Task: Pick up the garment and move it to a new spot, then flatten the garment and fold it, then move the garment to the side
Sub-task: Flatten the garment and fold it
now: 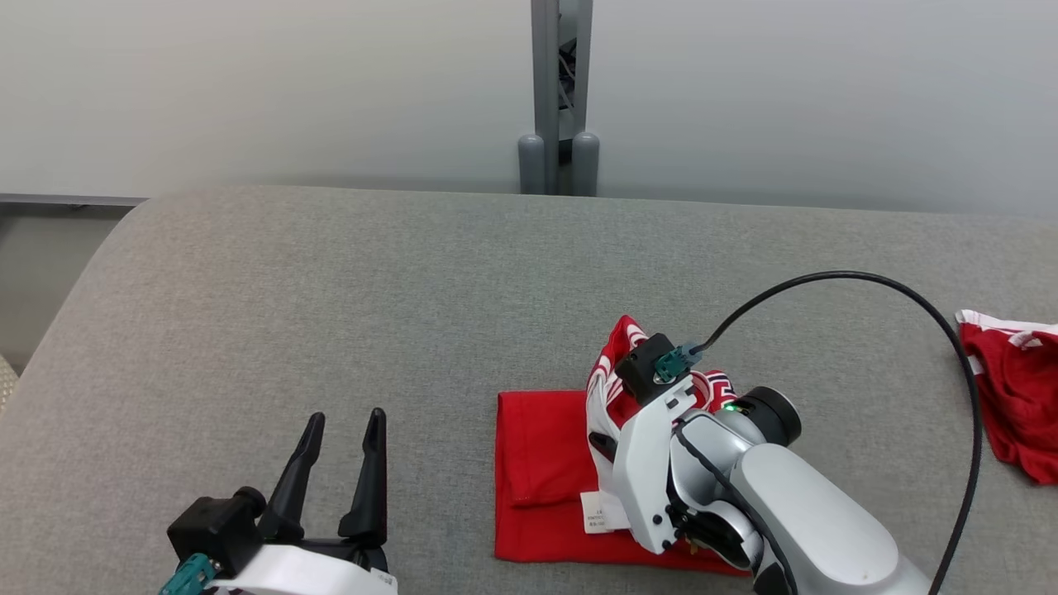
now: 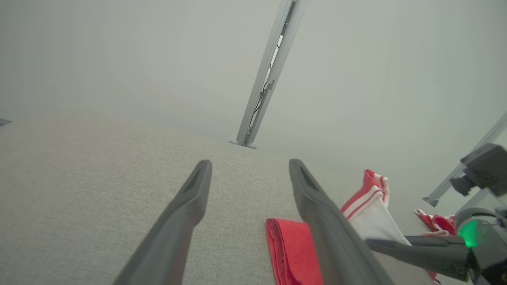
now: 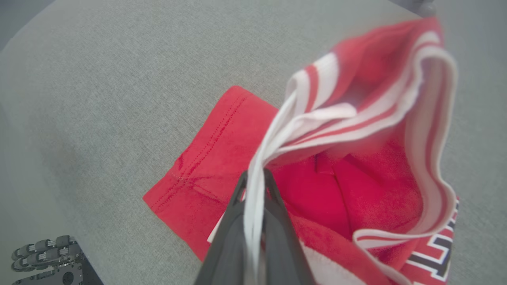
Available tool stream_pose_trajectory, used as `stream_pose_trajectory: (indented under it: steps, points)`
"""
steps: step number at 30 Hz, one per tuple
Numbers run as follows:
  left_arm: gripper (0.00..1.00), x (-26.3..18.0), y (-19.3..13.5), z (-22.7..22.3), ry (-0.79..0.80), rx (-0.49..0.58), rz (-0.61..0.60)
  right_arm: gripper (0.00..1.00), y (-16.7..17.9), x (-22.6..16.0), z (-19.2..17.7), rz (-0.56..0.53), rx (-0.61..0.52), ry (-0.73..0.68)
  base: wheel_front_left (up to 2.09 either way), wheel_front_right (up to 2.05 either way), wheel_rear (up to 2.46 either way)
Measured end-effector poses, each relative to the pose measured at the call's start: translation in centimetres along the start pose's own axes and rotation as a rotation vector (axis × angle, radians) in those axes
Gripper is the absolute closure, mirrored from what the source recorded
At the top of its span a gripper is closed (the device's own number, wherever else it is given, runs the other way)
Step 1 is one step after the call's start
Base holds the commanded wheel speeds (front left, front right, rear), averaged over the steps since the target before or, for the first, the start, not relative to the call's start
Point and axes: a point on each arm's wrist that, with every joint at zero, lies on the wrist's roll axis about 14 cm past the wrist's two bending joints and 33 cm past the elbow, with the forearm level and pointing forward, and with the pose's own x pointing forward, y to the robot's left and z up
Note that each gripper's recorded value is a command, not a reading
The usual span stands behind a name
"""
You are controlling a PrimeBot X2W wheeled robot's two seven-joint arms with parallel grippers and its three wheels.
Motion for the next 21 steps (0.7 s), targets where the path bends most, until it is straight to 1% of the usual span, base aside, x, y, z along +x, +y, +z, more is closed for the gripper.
stream_pose_trajectory:
  steps: [4, 11, 12, 13, 14, 15, 17, 18, 21]
  points:
    - [0.00, -0.3, 0.1, 0.0, -0.002, -0.007, 0.006, 1.00, 1.3, 1.2, -0.4, 0.047, -0.020, 0.034, 0.00, 0.00, 0.00]
    - [0.00, -0.9, 0.4, -0.1, -0.007, -0.014, 0.020, 1.00, 2.3, 2.7, -0.6, 0.083, -0.060, 0.071, 0.00, 0.00, 0.00]
    - [0.00, -1.0, 0.5, -0.3, -0.003, -0.015, 0.026, 0.95, 2.4, 2.9, -0.3, 0.088, -0.067, 0.063, 0.00, 0.00, 0.00]
    - [0.00, -1.1, 0.6, -0.4, -0.002, -0.015, 0.026, 0.73, 2.4, 3.0, 0.0, 0.089, -0.066, 0.053, 0.00, 0.00, 0.00]
    - [0.00, -1.1, 0.6, -0.4, -0.001, -0.016, 0.026, 0.41, 2.4, 3.1, 0.2, 0.092, -0.061, 0.042, 0.00, 0.00, 0.00]
    - [0.00, -1.1, 0.6, -0.4, -0.001, -0.016, 0.026, 0.00, 2.4, 3.1, 0.2, 0.092, -0.061, 0.042, 0.00, 0.00, 0.00]
    - [0.00, -1.0, 0.5, -0.4, -0.001, -0.015, 0.023, 0.00, 2.7, 3.1, 0.5, 0.104, -0.054, 0.024, 0.00, 0.00, 0.00]
    - [0.00, -1.0, 0.4, -0.5, 0.003, -0.013, 0.018, 0.00, 3.2, 2.9, 1.6, 0.125, -0.038, -0.020, 0.00, 0.00, 0.00]
    - [0.00, -0.8, 0.1, -0.6, 0.008, -0.006, 0.003, 0.00, 3.4, 2.4, 2.9, 0.139, -0.019, -0.067, 0.00, 0.00, 0.00]
